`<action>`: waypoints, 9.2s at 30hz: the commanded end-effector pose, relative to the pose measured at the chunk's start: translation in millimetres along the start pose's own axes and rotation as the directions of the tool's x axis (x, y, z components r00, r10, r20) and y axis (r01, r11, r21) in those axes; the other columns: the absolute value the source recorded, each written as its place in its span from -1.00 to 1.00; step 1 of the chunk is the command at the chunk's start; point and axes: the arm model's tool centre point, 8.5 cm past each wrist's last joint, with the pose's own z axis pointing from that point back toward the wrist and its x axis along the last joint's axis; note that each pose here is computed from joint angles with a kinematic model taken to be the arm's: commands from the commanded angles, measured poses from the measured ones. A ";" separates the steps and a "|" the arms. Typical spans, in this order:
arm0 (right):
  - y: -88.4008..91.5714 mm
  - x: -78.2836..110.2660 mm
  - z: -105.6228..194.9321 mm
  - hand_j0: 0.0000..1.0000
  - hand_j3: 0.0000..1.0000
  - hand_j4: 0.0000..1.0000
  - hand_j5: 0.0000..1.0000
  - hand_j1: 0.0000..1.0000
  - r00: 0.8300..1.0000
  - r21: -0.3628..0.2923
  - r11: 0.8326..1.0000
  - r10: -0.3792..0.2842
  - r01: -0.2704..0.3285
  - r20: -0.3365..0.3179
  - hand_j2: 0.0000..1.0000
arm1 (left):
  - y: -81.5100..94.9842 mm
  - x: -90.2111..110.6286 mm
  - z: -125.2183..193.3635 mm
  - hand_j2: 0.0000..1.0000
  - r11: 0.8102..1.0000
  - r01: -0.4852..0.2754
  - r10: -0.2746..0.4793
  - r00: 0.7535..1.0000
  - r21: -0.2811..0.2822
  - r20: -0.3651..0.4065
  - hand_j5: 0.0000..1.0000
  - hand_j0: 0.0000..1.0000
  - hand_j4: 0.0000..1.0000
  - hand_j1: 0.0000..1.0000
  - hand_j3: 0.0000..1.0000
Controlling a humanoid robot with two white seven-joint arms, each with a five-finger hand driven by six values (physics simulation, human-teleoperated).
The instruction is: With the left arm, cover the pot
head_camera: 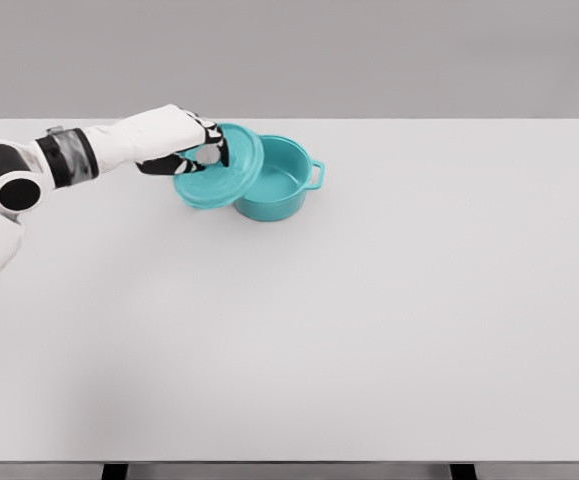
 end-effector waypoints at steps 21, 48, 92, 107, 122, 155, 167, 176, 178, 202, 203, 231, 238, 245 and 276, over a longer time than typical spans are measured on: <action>0.1 -0.1 0.0 1.00 1.00 1.00 1.00 1.00 1.000 0.000 1.000 0.000 0.000 0.000 1.00 | -1.0 7.3 -57.8 0.00 0.998 -0.056 0.057 0.998 -0.032 0.020 0.00 0.00 0.00 0.00 0.00; 0.1 -0.1 0.0 1.00 1.00 1.00 1.00 1.00 1.000 0.000 1.000 0.000 0.000 0.000 1.00 | -2.9 7.2 -87.7 0.00 0.993 -0.097 0.098 0.995 -0.067 0.005 0.00 0.00 0.00 0.00 0.00; 0.1 -0.1 0.0 1.00 1.00 1.00 1.00 1.00 1.000 0.000 1.000 0.000 0.000 0.000 1.00 | 13.4 4.8 -71.5 0.02 0.998 -0.051 0.051 0.999 -0.029 0.006 0.02 0.02 0.02 0.02 0.02; 0.1 -0.1 0.0 1.00 1.00 1.00 1.00 1.00 1.000 0.000 1.000 0.000 0.000 0.000 1.00 | -3.1 -0.1 -68.8 0.03 0.995 -0.079 0.078 0.997 -0.053 -0.010 0.03 0.03 0.03 0.03 0.03; 0.1 -0.1 0.0 1.00 1.00 1.00 1.00 1.00 1.000 0.000 1.000 0.000 0.000 0.000 1.00 | -6.4 -0.1 -73.7 0.03 0.994 -0.087 0.086 0.996 -0.068 -0.012 0.03 0.03 0.03 0.03 0.03; 0.1 -0.1 0.0 1.00 1.00 1.00 1.00 1.00 1.000 0.000 1.000 0.000 0.000 0.000 1.00 | -9.3 6.0 -84.7 0.19 0.992 -0.103 0.104 0.995 -0.074 0.001 0.19 0.19 0.19 0.19 0.19; 0.1 -0.1 0.0 1.00 1.00 1.00 1.00 1.00 1.000 0.000 1.000 0.000 0.000 0.000 1.00 | -10.5 5.7 -85.1 0.12 0.991 -0.106 0.106 0.994 -0.077 0.000 0.12 0.12 0.12 0.12 0.12; 0.1 -0.1 0.0 1.00 1.00 1.00 1.00 1.00 1.000 0.000 1.000 -0.001 0.001 0.000 1.00 | -14.6 6.8 -88.5 0.16 0.989 -0.120 0.120 0.993 -0.082 0.001 0.16 0.16 0.16 0.16 0.16; 0.1 -0.1 0.0 1.00 1.00 1.00 1.00 1.00 1.000 0.000 1.000 0.000 0.000 0.000 1.00 | -14.6 6.8 -88.5 0.17 0.989 -0.120 0.120 0.993 -0.082 0.001 0.17 0.17 0.17 0.17 0.17; 0.1 -0.1 0.0 1.00 1.00 1.00 1.00 1.00 1.000 0.000 1.000 0.000 0.000 0.000 1.00 | -25.3 2.8 -89.7 0.37 0.984 -0.145 0.144 0.989 -0.104 -0.016 0.37 0.37 0.37 0.37 0.37; 0.1 -0.1 0.0 1.00 1.00 1.00 1.00 1.00 1.000 0.000 1.000 0.000 0.000 0.000 1.00 | -25.3 2.8 -89.7 0.37 0.984 -0.145 0.144 0.989 -0.104 -0.016 0.37 0.37 0.37 0.37 0.37; 0.1 -0.1 0.0 1.00 1.00 1.00 1.00 1.00 1.000 0.000 1.000 0.000 0.000 0.000 1.00 | -14.6 3.4 -86.2 0.79 0.989 -0.126 0.126 0.992 -0.078 -0.009 0.79 0.79 0.79 0.79 0.79; 0.1 -0.1 0.0 1.00 1.00 1.00 1.00 1.00 1.000 0.000 1.000 0.000 0.000 0.000 1.00 | -10.0 3.0 -86.1 0.88 0.990 -0.124 0.123 0.992 -0.070 -0.007 0.88 0.88 0.88 0.88 0.88; 0.0 0.4 0.0 1.00 1.00 1.00 1.00 1.00 1.000 0.000 1.000 0.000 0.000 0.001 1.00 | -8.0 3.5 -86.7 0.90 0.990 -0.124 0.124 0.992 -0.066 -0.005 0.90 0.90 0.90 0.90 0.90; 0.1 -0.1 0.0 1.00 1.00 1.00 1.00 1.00 1.000 0.000 1.000 0.000 0.000 0.000 1.00 | 37.2 -31.4 47.1 1.00 0.999 0.014 -0.011 0.997 0.050 -0.076 1.00 1.00 1.00 1.00 1.00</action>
